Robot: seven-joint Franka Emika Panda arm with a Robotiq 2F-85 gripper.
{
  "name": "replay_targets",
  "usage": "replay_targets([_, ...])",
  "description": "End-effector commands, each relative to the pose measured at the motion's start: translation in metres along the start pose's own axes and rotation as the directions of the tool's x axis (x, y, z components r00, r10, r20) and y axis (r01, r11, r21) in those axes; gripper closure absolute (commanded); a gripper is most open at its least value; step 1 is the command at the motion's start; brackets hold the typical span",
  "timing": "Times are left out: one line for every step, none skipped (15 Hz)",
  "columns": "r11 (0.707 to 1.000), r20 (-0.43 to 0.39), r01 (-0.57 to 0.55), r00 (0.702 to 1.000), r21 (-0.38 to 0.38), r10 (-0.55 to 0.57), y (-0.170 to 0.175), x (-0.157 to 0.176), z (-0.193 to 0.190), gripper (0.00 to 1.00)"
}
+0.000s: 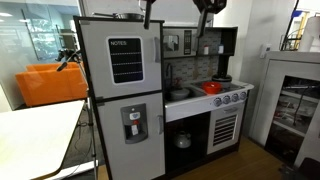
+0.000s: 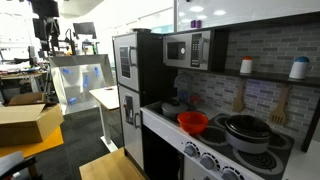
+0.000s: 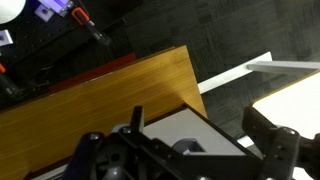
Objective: Open the upper fridge door
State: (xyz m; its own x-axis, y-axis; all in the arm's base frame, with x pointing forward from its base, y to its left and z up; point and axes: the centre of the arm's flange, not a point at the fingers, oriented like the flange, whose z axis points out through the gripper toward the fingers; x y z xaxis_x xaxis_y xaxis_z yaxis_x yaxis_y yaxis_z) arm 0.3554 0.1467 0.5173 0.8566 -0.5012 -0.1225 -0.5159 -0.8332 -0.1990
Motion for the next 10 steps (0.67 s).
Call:
replay_targets([0.992,-0.14,-0.092,0.985,0.09,0.104,-0.007,0.004,0.022,0.0])
replay_targets([0.996,-0.213,-0.061,0.974,0.063,0.073,-0.005,0.007,0.025,0.0])
replay_targets([1.0,-0.257,-0.019,0.966,0.02,0.023,-0.001,0.01,0.028,0.0])
replay_targets([0.999,-0.289,0.017,0.957,-0.031,-0.025,0.003,0.014,0.029,0.0])
replay_targets([0.996,-0.317,0.047,0.946,-0.08,-0.07,0.008,0.018,0.032,0.0])
replay_targets([0.991,-0.353,0.066,0.93,-0.12,-0.105,0.011,0.021,0.032,0.0])
replay_targets([0.983,-0.38,0.088,0.914,-0.161,-0.144,0.015,0.024,0.033,0.0])
replay_targets([0.974,-0.407,0.11,0.895,-0.197,-0.184,0.017,0.026,0.033,0.0])
replay_targets([0.965,-0.434,0.132,0.873,-0.227,-0.222,0.018,0.028,0.031,0.0])
replay_targets([0.959,-0.46,0.152,0.852,-0.239,-0.25,0.019,0.03,0.031,0.0])
